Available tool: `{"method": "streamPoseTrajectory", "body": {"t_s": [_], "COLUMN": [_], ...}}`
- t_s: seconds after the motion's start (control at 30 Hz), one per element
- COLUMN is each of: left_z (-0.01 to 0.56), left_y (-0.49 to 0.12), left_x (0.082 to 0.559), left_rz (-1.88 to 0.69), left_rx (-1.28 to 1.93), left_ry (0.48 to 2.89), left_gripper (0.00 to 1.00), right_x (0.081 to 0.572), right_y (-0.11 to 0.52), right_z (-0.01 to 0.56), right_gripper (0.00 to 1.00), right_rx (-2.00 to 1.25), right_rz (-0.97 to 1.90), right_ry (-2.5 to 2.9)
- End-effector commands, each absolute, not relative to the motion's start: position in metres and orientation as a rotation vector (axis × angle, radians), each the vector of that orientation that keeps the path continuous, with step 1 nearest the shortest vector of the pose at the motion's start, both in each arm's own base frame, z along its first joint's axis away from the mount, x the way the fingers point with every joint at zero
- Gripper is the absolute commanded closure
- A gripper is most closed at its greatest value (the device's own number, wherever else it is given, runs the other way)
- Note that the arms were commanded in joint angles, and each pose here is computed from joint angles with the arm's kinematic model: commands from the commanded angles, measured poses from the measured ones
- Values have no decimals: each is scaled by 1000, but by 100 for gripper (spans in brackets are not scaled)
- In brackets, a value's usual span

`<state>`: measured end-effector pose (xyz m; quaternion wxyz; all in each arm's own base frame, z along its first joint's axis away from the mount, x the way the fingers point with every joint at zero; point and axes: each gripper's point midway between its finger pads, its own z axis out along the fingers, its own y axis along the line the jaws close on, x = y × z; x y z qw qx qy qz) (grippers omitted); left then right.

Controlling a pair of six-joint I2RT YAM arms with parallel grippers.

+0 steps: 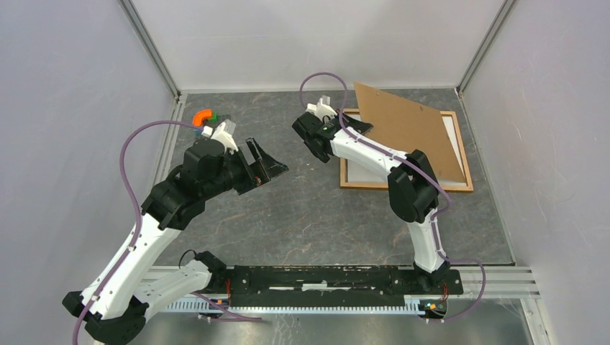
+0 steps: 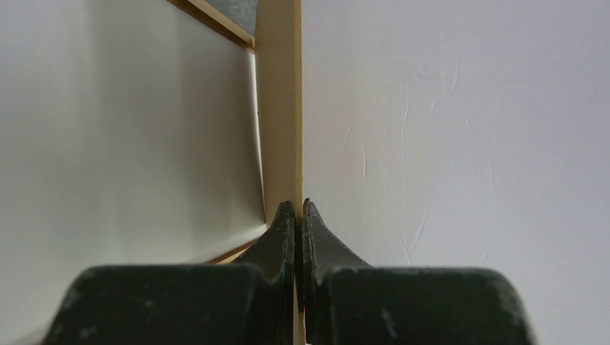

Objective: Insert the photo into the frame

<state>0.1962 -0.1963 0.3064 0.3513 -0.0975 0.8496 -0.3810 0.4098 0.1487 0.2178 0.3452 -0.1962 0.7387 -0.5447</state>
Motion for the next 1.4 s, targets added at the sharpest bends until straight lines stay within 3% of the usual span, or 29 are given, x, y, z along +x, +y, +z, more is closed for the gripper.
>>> {"method": "streamPoseTrajectory", "body": {"t_s": [0.0,0.57,0.67,1.37], "left_z": [313,307,305,302], "left_y": [-198,-199,-198,-187], "left_x": [196,195,194,193], "left_rz": [-988,-983,-976,-913], "left_rx": [-173,-159,-160,-153], "left_ry": [2175,2191,2195,2189], "left_gripper": [6,5,6,5], "right_x": [407,415,420,442], "right_y": [138,145,147,146], "right_z": [246,231,226,205], "right_gripper": [100,100,93,80], "right_rx": [-400,-398,-401,-393], "right_rz": [-1481,-1455,-1449,-1402], "right_ry": [1850,1883,1894,1966]}}
